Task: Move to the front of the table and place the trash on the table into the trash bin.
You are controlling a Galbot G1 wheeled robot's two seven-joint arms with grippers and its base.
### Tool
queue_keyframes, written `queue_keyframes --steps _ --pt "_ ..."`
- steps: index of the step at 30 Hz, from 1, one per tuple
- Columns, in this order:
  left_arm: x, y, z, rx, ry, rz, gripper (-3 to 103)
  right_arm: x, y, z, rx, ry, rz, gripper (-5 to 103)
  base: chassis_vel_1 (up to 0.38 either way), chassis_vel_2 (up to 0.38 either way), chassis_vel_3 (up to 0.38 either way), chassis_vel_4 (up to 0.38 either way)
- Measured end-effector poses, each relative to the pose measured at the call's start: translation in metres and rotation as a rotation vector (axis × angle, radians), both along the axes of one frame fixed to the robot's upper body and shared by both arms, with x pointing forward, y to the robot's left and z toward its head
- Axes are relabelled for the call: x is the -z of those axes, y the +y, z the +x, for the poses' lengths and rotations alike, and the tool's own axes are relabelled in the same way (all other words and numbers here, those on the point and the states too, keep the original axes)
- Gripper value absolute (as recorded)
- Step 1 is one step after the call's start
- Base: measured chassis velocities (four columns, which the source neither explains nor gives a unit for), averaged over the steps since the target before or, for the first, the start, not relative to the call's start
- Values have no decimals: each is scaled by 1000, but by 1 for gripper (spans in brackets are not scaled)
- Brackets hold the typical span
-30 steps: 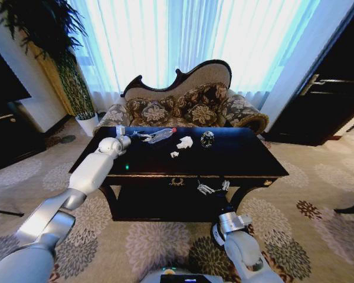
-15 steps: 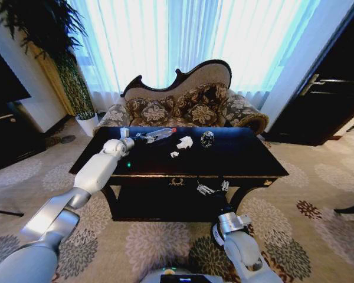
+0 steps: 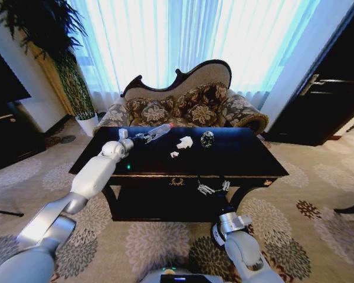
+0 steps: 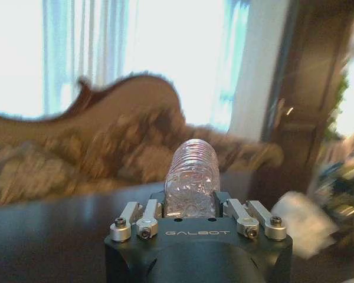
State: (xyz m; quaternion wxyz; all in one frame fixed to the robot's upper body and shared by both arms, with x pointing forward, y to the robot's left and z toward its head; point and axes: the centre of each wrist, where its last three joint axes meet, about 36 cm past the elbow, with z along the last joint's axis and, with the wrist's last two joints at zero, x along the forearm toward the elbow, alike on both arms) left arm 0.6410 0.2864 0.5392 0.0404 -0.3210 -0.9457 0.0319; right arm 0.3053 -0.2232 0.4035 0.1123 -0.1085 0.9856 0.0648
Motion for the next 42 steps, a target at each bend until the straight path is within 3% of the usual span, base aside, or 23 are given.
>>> queue_keyframes --steps 4,5,7,9,10,12,14,19,26,30,34,42 --pt "-7 -3 -84 119 -134 -74 39 -5 0 0 -82 16 156 100 0 0 0 0" --pt "-7 -3 -84 119 -134 -74 39 -5 0 0 -82 16 156 100 0 0 0 0" --pt "-7 -4 -134 197 -207 -98 39 -10 3 1 -161 20 272 100 0 0 0 0" --pt "5 -2 -173 267 -238 -123 39 -15 7 1 -236 35 421 100 0 0 0 0" --pt "5 -2 -173 267 -238 -123 39 -15 7 1 -236 35 421 100 0 0 0 0" --pt "18 4 -199 348 -286 -131 39 -21 13 0 -294 54 566 100 0 0 0 0" --pt "21 4 -212 392 -312 -131 39 -25 16 -2 -322 68 664 100 0 0 0 0" --pt "17 2 -227 441 -335 -131 39 -31 23 -8 -376 66 791 100 0 0 0 0" --pt "13 2 -238 453 -342 -129 39 -36 28 -14 -426 48 883 100 0 0 0 0" --pt "12 0 -244 498 -327 -129 39 -38 26 -15 -485 -3 934 100 0 0 0 0" --pt "14 -4 -245 539 -296 -147 39 -39 30 -15 -531 -35 958 100 0 0 0 0" --pt "16 -6 -238 607 -249 -132 39 -38 39 -18 -629 -114 958 100 0 0 0 0"
